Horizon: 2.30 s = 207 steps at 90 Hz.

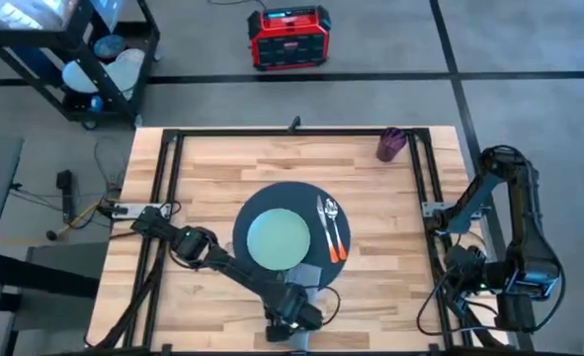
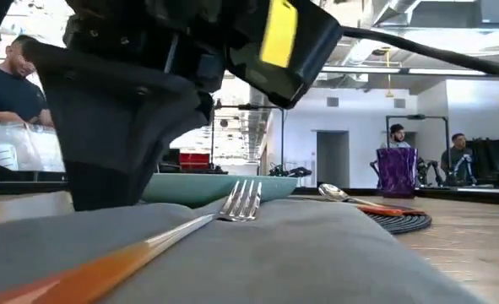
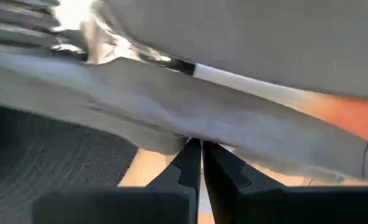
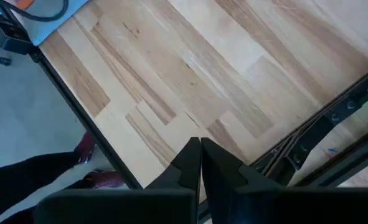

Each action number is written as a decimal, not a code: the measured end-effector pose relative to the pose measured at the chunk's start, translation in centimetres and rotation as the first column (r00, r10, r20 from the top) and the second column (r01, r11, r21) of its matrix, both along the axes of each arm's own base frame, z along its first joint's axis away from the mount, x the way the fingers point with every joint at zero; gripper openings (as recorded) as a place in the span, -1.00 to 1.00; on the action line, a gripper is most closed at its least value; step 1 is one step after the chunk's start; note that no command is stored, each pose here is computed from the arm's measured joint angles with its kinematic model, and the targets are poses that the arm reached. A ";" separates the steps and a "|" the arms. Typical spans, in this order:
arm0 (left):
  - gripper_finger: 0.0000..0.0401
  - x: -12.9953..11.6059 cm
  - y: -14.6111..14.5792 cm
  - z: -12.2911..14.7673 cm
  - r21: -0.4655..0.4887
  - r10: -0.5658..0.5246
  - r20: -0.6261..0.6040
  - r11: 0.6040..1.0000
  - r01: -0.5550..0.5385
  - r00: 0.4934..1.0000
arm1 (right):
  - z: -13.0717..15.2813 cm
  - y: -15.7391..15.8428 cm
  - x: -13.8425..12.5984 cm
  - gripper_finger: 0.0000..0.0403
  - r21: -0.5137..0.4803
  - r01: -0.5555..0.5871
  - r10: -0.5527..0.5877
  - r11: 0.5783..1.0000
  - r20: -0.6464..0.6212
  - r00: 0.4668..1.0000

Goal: Set table place
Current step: Move the gray table napkin to the middle left of the blue placemat

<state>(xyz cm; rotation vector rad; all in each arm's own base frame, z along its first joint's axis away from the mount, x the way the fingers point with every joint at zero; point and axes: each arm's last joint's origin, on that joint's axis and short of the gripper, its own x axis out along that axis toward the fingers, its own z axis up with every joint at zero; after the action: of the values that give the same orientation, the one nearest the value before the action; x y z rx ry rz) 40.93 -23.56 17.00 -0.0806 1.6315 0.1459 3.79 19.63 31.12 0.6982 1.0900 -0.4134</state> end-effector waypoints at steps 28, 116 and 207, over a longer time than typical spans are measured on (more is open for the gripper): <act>-1.00 -4.5 -2.1 3.4 -0.056 0.311 0.336 0.949 -0.310 0.889 | 0.0 0.1 -0.7 -1.00 -0.004 -0.036 0.036 0.999 0.006 0.999; -1.00 -8.3 -1.7 -2.7 -0.363 0.521 0.536 0.853 -0.376 0.664 | 0.1 0.3 -0.1 -1.00 0.027 -0.008 0.007 1.000 0.027 1.000; -1.00 -19.8 -6.3 -2.2 -0.234 0.793 0.354 0.588 -0.774 0.496 | 0.1 -0.3 0.5 -1.00 -0.008 0.021 -0.021 1.000 0.023 1.000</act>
<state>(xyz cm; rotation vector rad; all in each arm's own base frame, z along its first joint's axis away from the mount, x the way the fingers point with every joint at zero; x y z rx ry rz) 21.16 -29.87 14.80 -0.8630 1.0323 0.7560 4.31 19.31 31.25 0.7061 1.0598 -0.4269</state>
